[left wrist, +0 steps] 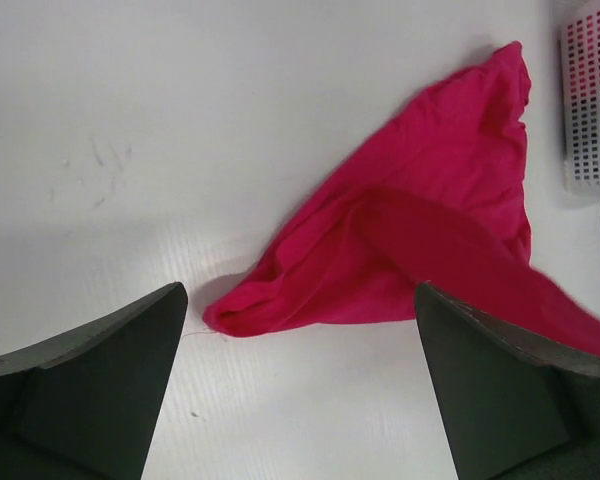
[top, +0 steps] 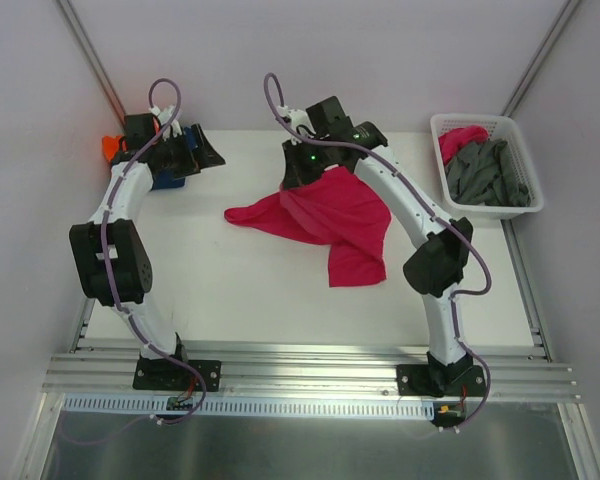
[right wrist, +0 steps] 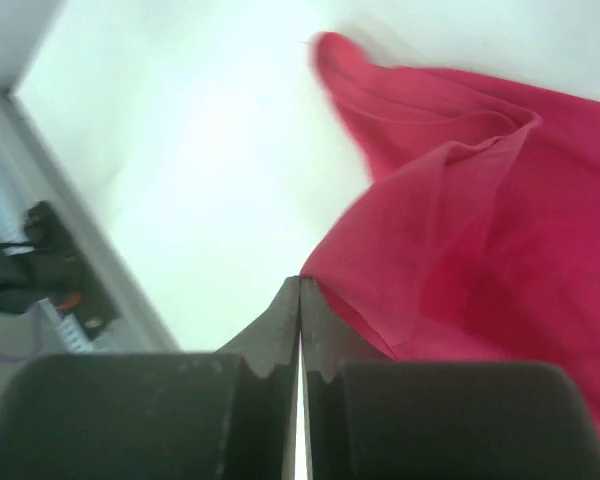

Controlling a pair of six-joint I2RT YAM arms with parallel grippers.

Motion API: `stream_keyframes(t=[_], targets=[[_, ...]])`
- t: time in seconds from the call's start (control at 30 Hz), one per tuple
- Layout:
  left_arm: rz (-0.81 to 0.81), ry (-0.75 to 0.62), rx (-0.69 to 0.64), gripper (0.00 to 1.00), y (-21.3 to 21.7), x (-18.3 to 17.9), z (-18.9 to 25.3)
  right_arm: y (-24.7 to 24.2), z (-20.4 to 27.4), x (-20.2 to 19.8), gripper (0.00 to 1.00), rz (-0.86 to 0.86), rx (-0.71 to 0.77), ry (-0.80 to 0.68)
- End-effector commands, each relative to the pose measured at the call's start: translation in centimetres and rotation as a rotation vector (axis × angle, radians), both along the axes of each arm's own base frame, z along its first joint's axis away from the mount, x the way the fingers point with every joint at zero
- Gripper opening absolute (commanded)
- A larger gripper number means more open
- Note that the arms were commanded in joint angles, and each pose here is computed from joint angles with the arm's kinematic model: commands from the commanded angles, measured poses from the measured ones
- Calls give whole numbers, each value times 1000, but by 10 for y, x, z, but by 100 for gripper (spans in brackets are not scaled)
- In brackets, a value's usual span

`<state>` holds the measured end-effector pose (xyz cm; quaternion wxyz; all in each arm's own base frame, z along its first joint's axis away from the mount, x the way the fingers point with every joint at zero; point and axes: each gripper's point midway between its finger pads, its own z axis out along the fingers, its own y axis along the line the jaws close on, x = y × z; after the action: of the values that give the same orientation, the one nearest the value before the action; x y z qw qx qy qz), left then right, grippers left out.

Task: Fold and stack the t-shirts
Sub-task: Flatten the tshirt out

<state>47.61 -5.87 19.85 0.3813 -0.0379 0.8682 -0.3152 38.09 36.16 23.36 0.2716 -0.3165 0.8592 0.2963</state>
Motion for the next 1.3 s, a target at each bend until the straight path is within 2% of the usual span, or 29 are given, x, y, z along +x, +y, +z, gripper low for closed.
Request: stream_keyframes(t=[0.0,0.1,0.27,0.4,0.63,0.73,0.77,0.8,0.83,0.87,0.9,0.93,1.0,1.17,1.2,1.27], targets=[[55,-55,21,99,21,17,19,14,32,-23,1,40,124,75],[113,-80,35,99,45,26,29,40,33,-40,1,92,154,94],[200,-99,54,99,83,32,38,84,46,-82,1,273,227,95],[236,-112,52,99,98,34,44,103,63,-112,1,392,298,119],[241,-88,16,99,98,32,39,90,90,-166,1,504,325,163],[234,-71,-13,99,93,32,34,73,88,-201,1,553,276,196],[233,-66,-18,99,93,32,32,67,78,-211,1,564,255,252],[229,-65,-21,99,93,33,31,65,74,-216,9,570,249,276],[223,-64,-26,99,92,33,31,61,73,-217,29,558,246,302],[224,-57,-28,99,91,33,28,59,69,-213,51,537,238,319],[230,-55,-32,99,92,32,29,53,61,-200,88,486,229,335],[219,-59,-27,99,88,31,29,49,57,-188,99,429,219,349],[196,-59,-10,99,85,24,24,27,41,-135,97,251,192,326],[148,11,-52,99,66,-12,4,-18,23,-40,99,42,156,229],[149,33,-57,99,64,-19,-4,-32,17,-22,93,-9,154,230],[147,102,-69,99,56,-39,-28,-47,6,7,88,-98,103,187]])
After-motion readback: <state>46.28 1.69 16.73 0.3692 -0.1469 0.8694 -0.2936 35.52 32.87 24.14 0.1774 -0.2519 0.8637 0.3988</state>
